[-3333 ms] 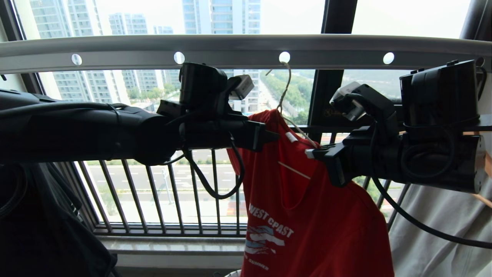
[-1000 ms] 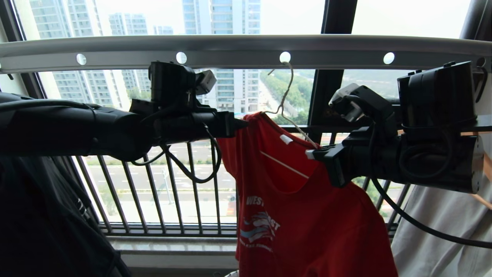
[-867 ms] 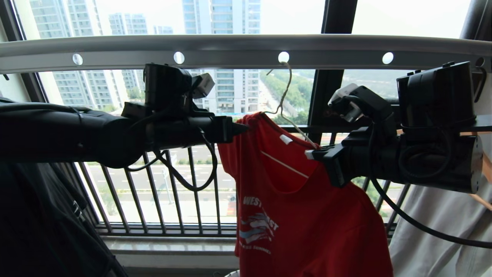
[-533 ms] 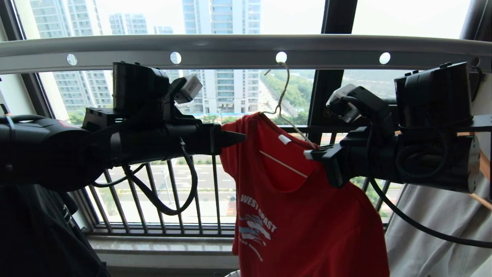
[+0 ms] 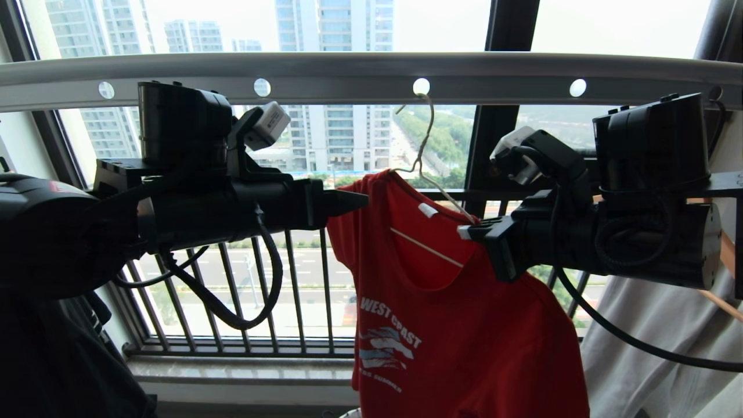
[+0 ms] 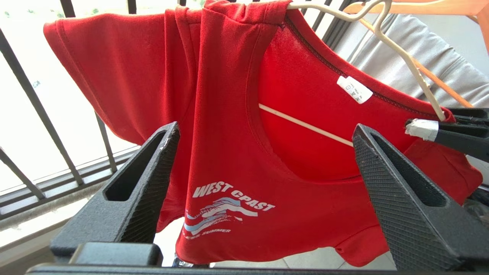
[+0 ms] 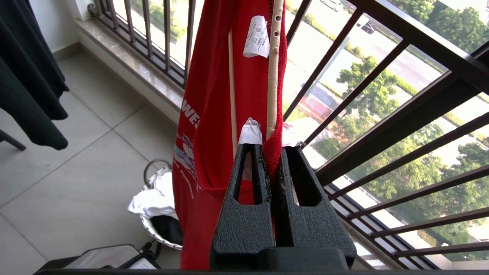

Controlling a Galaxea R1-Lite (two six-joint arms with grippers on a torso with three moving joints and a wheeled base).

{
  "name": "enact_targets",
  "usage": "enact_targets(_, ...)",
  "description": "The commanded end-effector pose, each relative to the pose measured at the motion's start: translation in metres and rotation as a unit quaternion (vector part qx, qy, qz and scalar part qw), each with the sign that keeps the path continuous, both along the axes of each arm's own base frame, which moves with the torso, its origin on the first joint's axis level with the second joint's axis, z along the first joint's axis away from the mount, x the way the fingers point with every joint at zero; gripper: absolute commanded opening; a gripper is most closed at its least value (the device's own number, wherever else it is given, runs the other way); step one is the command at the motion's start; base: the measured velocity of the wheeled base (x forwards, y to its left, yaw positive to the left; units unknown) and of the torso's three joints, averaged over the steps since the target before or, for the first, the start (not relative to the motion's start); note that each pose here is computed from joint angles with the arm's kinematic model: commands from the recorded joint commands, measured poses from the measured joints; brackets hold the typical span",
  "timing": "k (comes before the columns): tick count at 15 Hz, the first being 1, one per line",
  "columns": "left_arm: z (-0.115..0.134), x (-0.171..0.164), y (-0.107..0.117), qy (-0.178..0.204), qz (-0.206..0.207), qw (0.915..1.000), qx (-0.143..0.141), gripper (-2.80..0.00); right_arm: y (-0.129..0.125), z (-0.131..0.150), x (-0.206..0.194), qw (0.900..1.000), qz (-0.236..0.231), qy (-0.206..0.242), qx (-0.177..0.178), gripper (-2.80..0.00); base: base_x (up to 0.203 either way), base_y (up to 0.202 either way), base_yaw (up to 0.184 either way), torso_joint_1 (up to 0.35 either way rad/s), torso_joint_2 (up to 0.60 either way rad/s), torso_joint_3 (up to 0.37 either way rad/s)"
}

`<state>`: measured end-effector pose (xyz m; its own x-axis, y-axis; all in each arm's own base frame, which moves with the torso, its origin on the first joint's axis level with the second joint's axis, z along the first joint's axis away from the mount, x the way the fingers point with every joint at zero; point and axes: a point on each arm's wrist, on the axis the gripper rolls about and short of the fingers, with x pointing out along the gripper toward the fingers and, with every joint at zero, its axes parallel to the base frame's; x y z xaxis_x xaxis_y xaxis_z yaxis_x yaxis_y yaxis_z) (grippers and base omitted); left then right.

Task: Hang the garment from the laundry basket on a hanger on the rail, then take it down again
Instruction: Take the clothes off the clothes rack

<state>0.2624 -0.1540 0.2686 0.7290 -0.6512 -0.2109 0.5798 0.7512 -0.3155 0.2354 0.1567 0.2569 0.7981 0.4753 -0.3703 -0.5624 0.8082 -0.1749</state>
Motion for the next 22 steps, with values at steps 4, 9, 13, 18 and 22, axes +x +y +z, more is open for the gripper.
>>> enact_targets(4,0.002,0.006,-0.004,-0.027,0.004,0.9986,-0.044,0.00,0.001,0.000,0.001,1.000,0.000,-0.001,0.000,-2.80,0.000,0.000,0.000,0.000,0.00,0.000)
enact_targets(9,-0.015,0.019,-0.009,-0.007,0.011,0.9995,-0.028,0.00,0.001,0.000,0.001,1.000,0.000,-0.001,0.000,-2.80,0.000,0.000,0.000,0.000,0.00,0.000)
enact_targets(13,-0.042,0.051,0.011,0.009,0.023,0.9993,-0.028,0.00,0.000,0.001,0.000,1.000,0.000,-0.001,0.000,-2.80,0.000,0.000,0.000,0.000,0.00,0.000)
enact_targets(18,-0.063,0.081,0.083,0.032,-0.077,0.9942,-0.068,0.00,0.000,0.001,0.000,1.000,0.002,-0.003,0.000,-2.80,0.000,0.000,0.000,0.000,0.00,0.000)
enact_targets(22,-0.102,0.128,0.111,0.026,-0.151,0.9839,-0.091,0.00,0.000,0.001,0.000,1.000,0.016,0.001,0.003,-2.80,0.000,0.000,0.000,0.000,0.00,0.000)
